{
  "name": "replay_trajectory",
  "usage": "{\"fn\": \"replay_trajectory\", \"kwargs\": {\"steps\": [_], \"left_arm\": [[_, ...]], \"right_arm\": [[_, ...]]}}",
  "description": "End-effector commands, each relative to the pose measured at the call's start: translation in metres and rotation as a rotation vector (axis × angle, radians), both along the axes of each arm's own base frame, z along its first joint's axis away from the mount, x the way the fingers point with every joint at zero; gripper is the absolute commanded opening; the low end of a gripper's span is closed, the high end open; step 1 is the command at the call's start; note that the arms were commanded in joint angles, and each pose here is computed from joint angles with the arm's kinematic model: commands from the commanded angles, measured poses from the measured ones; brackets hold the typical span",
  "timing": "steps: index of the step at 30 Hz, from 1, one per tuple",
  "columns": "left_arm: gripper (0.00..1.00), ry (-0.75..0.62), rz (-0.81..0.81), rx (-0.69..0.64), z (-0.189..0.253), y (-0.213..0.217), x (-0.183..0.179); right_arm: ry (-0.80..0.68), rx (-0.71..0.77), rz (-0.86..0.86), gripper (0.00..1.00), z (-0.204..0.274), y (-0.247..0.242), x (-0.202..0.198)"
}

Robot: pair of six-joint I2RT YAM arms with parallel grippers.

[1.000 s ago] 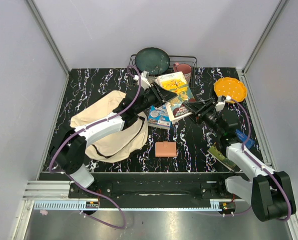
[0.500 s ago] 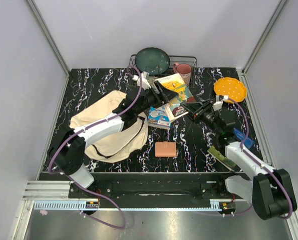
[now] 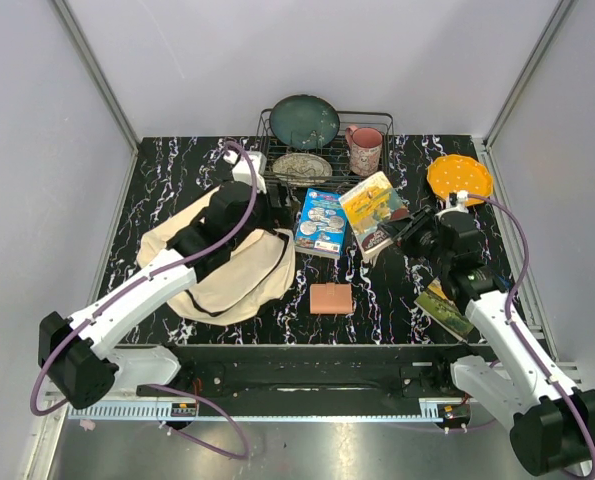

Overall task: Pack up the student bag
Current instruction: Pick up the book from the center of the board, then place the book in the student bag.

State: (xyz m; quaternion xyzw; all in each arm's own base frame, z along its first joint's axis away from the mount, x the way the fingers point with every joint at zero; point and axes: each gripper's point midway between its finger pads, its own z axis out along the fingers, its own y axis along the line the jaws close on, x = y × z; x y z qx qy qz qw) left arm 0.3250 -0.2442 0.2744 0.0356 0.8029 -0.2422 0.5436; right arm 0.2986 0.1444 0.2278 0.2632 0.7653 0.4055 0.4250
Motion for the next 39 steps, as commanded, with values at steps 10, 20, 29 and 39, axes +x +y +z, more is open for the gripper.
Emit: {"fn": "replay_trajectory", "kwargs": {"steps": [10,20,29,39], "left_arm": [[0.99,0.238,-0.259,0.448,-0.109,0.029,-0.055],[0.89,0.368,-0.402,0.594,-0.151,0.017,-0.069],[0.52,0.338,-0.341,0.618,-0.146,0.026,-0.06],[0.0,0.313,-0.293,0.639,-0.138,0.032,-0.054]], "right_arm": [[-0.069,-0.002,0.098,0.04,0.027,0.015,0.001],[-0.049,0.006,0.114,0.05,0.02,0.018,0.001],[-0.043,0.007,0.122,0.04,0.018,0.019,0.001],[-0.041,0.007,0.139,0.04,0.017,0.021,-0.001]]}}
